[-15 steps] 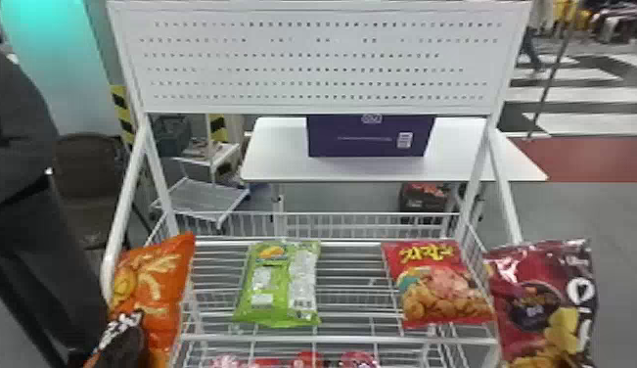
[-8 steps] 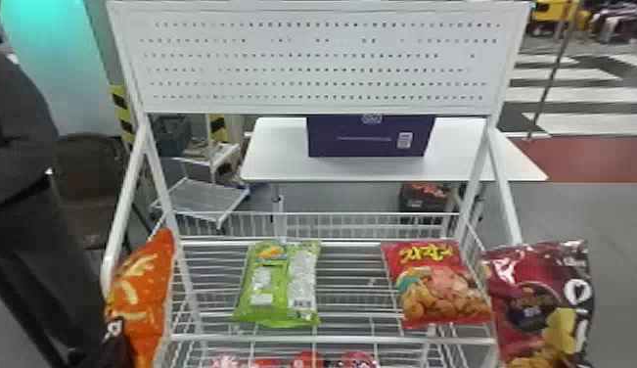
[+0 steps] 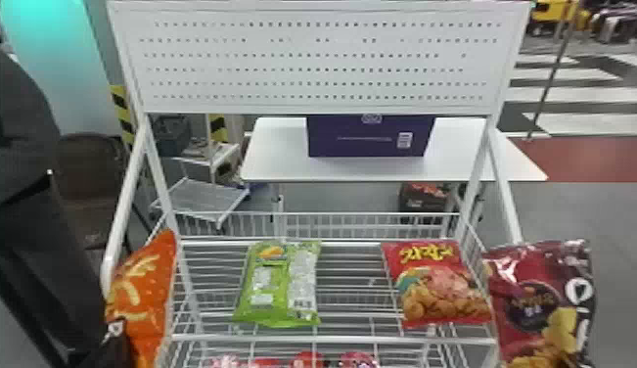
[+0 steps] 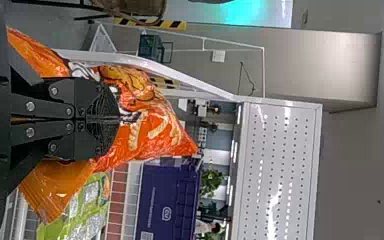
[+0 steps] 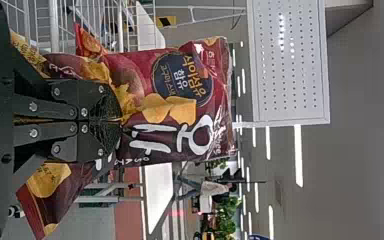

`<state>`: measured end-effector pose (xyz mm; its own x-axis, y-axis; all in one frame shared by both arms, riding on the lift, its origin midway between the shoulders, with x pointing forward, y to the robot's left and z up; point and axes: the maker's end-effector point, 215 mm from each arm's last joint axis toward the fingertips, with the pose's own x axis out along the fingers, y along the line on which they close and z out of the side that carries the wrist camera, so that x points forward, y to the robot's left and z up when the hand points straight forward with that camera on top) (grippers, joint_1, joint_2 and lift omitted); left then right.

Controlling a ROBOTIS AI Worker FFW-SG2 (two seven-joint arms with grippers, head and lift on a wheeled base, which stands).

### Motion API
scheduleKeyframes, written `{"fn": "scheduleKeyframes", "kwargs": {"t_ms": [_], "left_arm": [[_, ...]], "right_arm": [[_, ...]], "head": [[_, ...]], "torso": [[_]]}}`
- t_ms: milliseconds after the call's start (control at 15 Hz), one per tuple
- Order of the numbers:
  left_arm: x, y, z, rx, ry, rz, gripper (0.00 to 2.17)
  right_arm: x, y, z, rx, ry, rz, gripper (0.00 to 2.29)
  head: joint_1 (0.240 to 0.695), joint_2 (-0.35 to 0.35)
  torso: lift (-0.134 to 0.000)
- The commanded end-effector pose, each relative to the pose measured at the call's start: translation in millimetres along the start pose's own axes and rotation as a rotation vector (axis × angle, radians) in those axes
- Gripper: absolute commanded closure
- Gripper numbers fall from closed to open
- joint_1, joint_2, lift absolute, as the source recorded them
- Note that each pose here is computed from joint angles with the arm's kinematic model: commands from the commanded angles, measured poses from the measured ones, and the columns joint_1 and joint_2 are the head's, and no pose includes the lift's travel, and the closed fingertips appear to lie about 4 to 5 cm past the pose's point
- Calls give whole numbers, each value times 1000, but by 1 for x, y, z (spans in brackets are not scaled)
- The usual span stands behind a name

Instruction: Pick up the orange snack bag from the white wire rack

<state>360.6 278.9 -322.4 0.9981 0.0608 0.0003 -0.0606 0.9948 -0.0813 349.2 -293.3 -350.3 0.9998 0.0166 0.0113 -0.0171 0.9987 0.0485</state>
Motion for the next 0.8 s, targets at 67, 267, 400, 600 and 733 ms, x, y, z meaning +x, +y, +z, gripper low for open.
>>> {"fn": "scheduleKeyframes", "kwargs": {"t_ms": [67,267,400,600,733], "left_arm": [[0,-1,1,-1,-3,-2,2145],[0,-2,1,-2,1,-7,2145],[0,-2,0,-3,1,-6,2145],[0,-4,4,-5,-6,-14,2145],[0,-5,4,-5,-4,-14,2145]], "right_arm": [[0,-1,0,-2,1,0,2098],[-1,0,1,-2,-2,3,2098],[-1,0,2,-3,-4,2,2098],[-2,0,2,-2,-4,2,2098],[-2,0,3,-4,-4,3,2098]], "head": [[499,0],[499,0],[499,0],[499,0],[499,0]], "torso": [[0],[0],[0],[0],[0]]}}
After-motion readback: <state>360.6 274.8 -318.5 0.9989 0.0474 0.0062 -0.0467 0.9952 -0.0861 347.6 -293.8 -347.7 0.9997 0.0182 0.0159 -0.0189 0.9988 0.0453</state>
